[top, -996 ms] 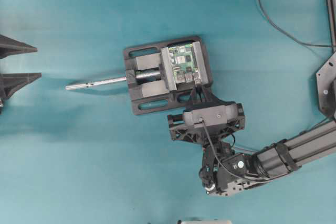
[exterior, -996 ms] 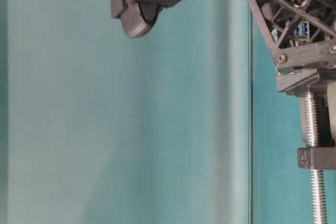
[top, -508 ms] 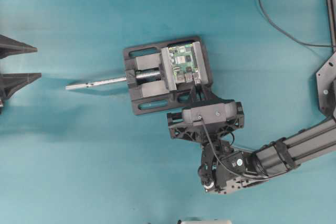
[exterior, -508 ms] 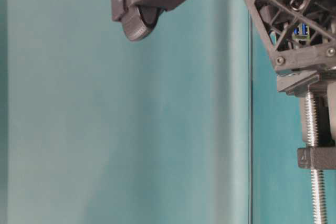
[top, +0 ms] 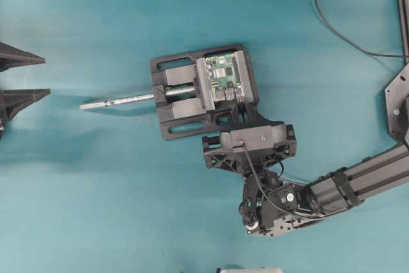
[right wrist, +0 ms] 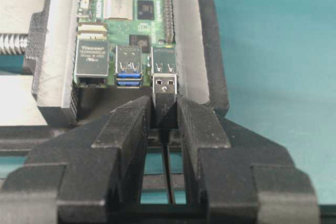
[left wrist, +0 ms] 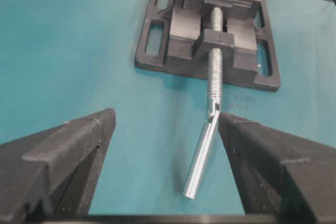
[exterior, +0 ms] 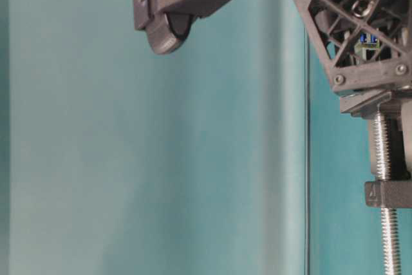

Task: Insert the USB into the fixed PCB.
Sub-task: 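Push the USB plug into the right USB port with the right gripper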

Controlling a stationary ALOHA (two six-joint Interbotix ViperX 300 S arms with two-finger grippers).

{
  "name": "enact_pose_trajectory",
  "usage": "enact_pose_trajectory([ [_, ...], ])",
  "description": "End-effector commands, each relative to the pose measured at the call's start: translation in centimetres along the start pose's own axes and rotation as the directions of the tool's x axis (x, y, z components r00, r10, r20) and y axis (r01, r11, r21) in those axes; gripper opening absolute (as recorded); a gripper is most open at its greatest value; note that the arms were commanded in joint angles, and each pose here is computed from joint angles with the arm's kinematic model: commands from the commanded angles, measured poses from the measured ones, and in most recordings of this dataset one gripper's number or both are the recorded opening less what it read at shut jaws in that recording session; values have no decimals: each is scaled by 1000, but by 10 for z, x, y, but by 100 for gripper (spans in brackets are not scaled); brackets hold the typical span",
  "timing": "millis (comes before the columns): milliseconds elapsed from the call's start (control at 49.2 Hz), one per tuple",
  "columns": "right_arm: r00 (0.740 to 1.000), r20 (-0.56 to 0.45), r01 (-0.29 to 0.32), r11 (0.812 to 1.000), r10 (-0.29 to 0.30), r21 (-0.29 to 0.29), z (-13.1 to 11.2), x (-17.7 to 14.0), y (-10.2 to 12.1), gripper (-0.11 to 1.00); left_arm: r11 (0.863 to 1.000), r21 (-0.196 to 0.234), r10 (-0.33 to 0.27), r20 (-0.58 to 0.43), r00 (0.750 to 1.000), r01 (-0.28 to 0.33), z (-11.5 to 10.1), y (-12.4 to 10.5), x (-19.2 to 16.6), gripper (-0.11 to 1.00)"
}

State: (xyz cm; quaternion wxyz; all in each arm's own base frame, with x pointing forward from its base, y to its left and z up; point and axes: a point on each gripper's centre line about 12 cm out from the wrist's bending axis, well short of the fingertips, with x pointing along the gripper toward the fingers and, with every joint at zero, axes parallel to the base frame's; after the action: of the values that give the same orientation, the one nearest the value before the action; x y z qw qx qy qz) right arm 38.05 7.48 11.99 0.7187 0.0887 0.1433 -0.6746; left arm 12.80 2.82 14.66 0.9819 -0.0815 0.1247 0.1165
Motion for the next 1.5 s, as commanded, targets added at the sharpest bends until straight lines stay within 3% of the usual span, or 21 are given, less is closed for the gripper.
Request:
enact_pose_trajectory([
  [0, 1000, 3, 27, 998, -28, 64, 23, 10, 6, 21, 1000, 0, 1, 8, 1000, -1, 4, 0, 1, 94],
  [549, 999, -34, 42, 996, -39, 77, 33, 14, 10, 21, 1000, 0, -1, 8, 1000, 1, 4, -1, 1, 94],
  [915, 998, -53, 22, 999, -21, 23, 31, 23, -3, 21, 1000, 0, -1, 9, 1000, 1, 5, -1, 1, 94],
  [1484, 997, -67, 27, 1000, -27, 3, 36, 43, -7, 21, 1000, 0, -1, 9, 1000, 1, 5, -1, 1, 94],
])
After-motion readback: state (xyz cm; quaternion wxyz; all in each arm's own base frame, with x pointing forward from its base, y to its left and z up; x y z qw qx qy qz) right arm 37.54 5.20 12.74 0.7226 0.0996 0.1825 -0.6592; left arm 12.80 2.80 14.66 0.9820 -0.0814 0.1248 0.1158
